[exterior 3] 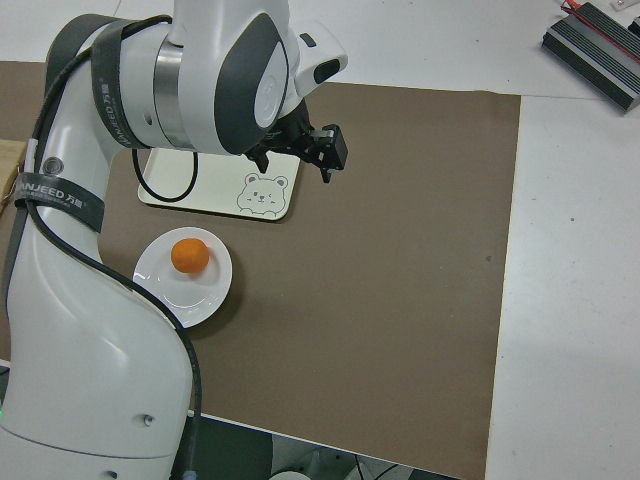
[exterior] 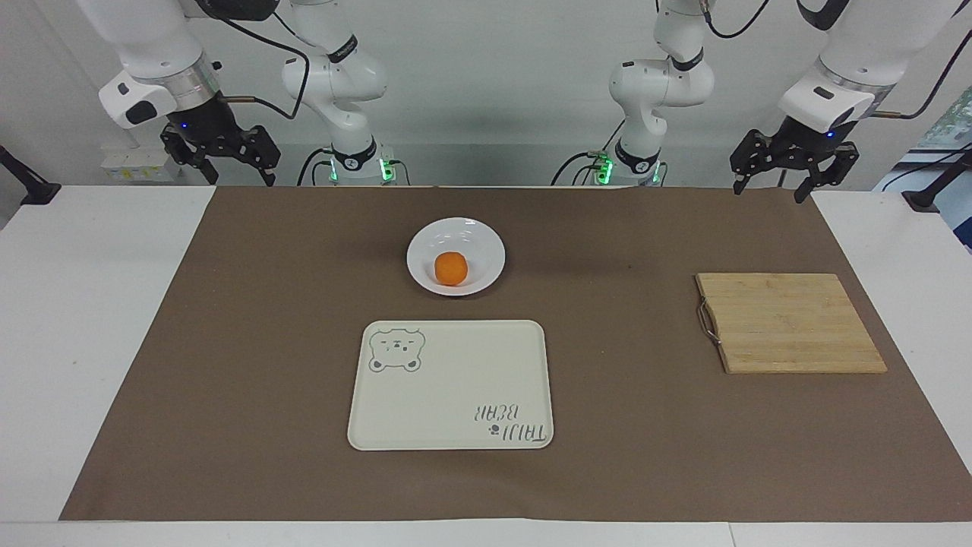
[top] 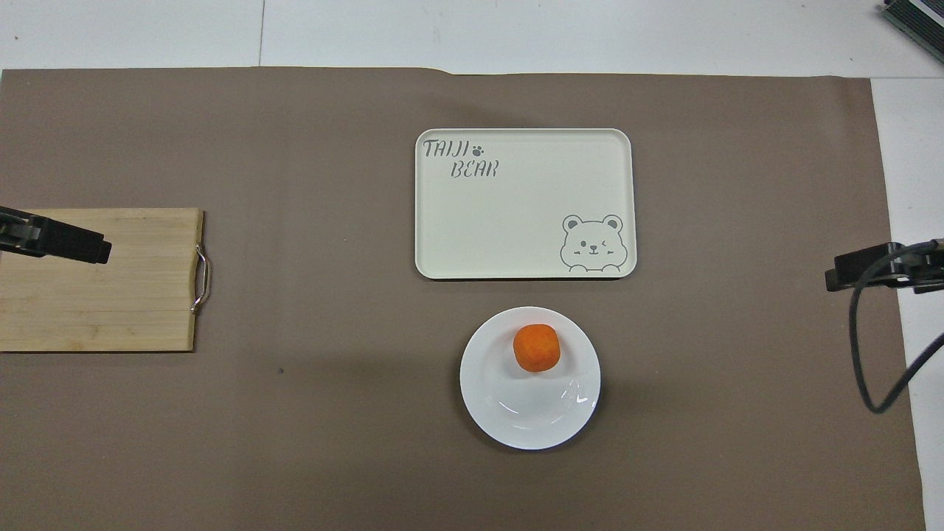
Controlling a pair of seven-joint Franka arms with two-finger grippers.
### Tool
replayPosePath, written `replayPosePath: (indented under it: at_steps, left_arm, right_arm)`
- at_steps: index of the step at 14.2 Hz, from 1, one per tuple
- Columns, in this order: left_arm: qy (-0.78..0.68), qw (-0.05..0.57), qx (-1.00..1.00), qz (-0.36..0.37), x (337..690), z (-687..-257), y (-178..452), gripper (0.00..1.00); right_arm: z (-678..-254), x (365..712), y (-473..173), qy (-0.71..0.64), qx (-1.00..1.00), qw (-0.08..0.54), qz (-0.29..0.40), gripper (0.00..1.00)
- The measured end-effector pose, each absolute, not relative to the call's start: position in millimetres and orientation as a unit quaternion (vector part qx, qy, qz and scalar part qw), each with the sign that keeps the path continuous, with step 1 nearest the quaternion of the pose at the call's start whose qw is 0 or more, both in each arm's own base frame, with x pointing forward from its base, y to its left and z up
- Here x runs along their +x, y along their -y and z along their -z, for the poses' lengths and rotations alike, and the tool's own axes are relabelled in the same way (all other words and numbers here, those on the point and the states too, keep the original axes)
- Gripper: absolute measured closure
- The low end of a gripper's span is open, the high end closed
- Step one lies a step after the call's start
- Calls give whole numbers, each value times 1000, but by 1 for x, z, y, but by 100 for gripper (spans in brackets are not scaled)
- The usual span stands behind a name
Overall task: Place orange and plate with both arms
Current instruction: 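Reach the right gripper to the plate rim and grip it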
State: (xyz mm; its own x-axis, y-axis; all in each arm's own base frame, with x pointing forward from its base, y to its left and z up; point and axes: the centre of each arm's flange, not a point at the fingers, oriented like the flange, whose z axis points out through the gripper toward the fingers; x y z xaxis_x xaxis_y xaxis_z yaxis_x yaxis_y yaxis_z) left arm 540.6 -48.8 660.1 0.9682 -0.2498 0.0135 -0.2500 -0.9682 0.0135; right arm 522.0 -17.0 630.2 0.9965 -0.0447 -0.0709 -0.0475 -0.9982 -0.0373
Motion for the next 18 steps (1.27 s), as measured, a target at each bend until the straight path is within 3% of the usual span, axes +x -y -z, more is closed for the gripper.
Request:
replayPosePath:
  at_steps: [8, 12, 18]
  left_arm:
    - [119, 8, 993, -6, 541, -660, 42, 0]
    - [119, 8, 993, -6, 541, -660, 42, 0]
    - [119, 8, 993, -6, 541, -660, 42, 0]
  right_arm:
    - [-507, 530, -15, -32, -989, 138, -46, 0]
    - [-430, 511, -40, -9, -978, 200, -62, 0]
    - [-364, 479, -60, -8, -960, 270, -69, 0]
